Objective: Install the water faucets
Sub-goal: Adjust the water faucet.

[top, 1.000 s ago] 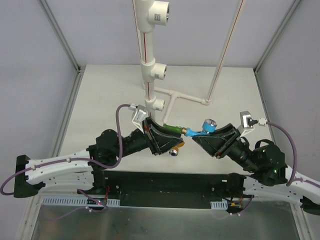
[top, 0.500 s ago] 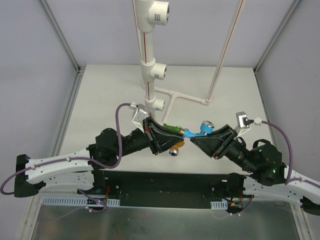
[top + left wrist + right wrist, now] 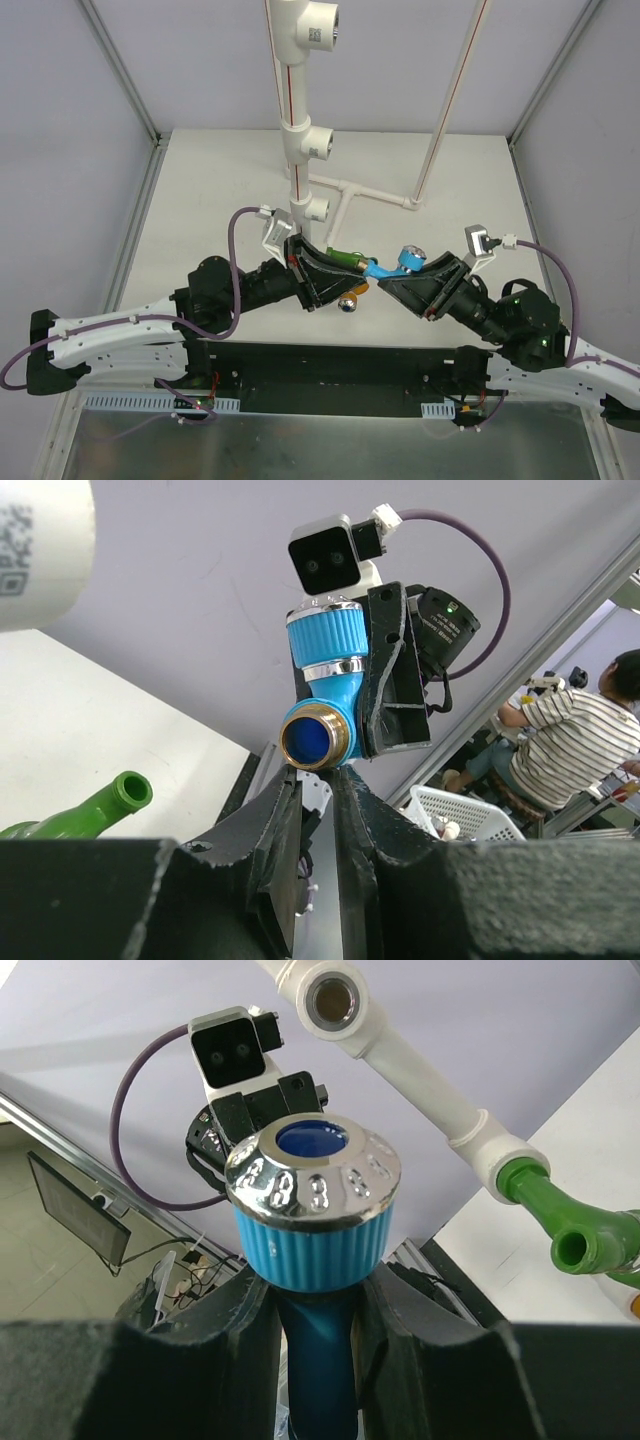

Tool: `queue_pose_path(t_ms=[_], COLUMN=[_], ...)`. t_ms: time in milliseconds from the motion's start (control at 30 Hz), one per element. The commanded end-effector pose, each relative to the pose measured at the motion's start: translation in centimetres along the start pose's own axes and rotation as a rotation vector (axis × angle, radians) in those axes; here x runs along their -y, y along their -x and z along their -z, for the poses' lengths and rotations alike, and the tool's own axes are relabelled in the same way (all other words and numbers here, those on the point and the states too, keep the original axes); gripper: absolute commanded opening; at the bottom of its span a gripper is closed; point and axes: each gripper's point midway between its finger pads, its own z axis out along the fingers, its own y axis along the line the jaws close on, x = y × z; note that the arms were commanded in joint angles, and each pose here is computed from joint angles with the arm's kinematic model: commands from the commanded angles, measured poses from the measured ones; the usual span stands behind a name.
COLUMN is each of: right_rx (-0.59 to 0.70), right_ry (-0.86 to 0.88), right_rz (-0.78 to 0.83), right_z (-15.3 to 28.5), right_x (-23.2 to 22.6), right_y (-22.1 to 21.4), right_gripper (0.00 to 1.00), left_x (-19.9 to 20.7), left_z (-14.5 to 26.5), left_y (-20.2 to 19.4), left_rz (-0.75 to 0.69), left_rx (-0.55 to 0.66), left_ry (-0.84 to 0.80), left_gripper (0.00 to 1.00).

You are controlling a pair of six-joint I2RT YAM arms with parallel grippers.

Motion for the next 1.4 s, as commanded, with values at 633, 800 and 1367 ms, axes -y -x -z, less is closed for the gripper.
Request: queue_pose_path(t_ms=[633,800,1367], right_rx=[0.008,-0.064,-0.134], right_ry=[-0.130,-0.214,-0.160], right_rz=[0.270,0.496,0.950], right_z=[1.3,0.2,-3.6], right_x=[0.7,1.2,-1.6], right_y=[3.2,4.3,7.3], right_gripper=[0.00,0.00,0.00], left_x=[-0.3,-3.2,-5.7], left_z=[3.3,7.7,8.2], left_y=[0.2,1.1,7.8], left_rz=[-0.104,-0.216,-0.634], left_rx=[-0.144,-0.160,0.019], left_ry=[0.100,0.269,0.427], left_gripper=[0.72,0.77,0.94])
